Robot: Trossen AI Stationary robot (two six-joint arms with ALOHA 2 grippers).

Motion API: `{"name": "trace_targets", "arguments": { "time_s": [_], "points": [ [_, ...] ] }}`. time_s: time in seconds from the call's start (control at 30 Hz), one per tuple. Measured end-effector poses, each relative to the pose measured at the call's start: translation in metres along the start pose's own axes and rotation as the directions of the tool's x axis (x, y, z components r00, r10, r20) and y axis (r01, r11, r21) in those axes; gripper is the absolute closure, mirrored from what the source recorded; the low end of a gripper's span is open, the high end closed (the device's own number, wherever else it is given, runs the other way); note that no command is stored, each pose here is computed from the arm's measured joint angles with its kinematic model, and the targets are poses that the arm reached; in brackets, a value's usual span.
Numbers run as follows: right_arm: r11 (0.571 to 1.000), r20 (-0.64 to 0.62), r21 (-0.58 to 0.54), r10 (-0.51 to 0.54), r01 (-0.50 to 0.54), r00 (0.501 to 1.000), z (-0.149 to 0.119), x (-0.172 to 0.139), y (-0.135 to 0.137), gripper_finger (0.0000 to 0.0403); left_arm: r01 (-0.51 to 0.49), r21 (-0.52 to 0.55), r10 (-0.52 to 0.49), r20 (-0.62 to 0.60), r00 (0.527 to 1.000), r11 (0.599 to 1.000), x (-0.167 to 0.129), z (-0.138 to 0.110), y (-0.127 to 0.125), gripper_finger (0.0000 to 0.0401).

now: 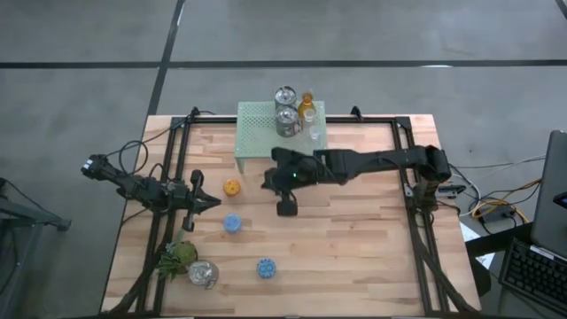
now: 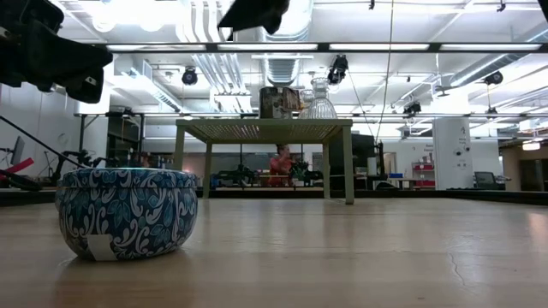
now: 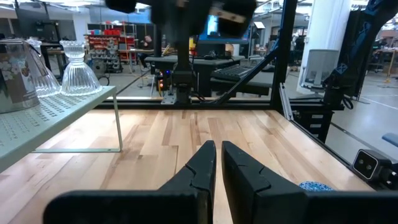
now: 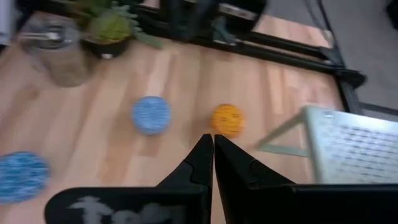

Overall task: Pick & Place candle stick holders
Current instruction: Put the brown scented candle on the shelf

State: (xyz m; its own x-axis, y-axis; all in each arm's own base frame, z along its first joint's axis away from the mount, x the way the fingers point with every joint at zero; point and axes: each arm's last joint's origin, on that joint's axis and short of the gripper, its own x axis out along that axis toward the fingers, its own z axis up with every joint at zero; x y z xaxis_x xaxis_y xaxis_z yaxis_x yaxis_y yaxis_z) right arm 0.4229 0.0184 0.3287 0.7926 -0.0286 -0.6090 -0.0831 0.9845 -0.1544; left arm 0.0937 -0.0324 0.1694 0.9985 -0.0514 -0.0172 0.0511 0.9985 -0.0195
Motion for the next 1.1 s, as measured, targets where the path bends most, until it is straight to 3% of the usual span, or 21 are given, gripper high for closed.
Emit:
{"name": "trace_targets", "arguments": {
  "time_s": [0.13, 0.27, 0.5, 0.83, 1.1],
  "points": [
    [0.993, 0.014, 0.020, 0.116, -0.117, 0.993, 0.001, -0.002, 0.017, 0.0394, 0.000, 0.000, 0.000, 0.000, 1.000, 1.000, 0.000, 0.000, 0.000, 0.0371],
    [0.988, 0.043, 0.014, 0.155, -0.155, 0.987, 0.003, -0.011, 0.037, 0.0395, 0.000, 0.000, 0.000, 0.000, 1.000, 1.000, 0.000, 0.000, 0.000, 0.0371],
    [0.985, 0.244, 0.007, 0.167, -0.174, 0.955, -0.014, -0.053, 0.065, 0.0395, 0.000, 0.000, 0.000, 0.000, 1.000, 1.000, 0.000, 0.000, 0.000, 0.0371],
    [0.973, 0.427, 0.099, 0.146, -0.207, 0.892, -0.102, -0.120, 0.075, 0.0394, 0.000, 0.001, 0.000, -0.001, 1.000, 1.000, 0.000, 0.000, 0.000, 0.0371],
    [0.979, 0.467, 0.141, 0.067, -0.149, 0.882, -0.177, -0.139, 0.070, 0.0394, 0.000, 0.000, 0.000, -0.001, 1.000, 1.000, 0.000, 0.000, 0.000, 0.0371]
  ]
}}
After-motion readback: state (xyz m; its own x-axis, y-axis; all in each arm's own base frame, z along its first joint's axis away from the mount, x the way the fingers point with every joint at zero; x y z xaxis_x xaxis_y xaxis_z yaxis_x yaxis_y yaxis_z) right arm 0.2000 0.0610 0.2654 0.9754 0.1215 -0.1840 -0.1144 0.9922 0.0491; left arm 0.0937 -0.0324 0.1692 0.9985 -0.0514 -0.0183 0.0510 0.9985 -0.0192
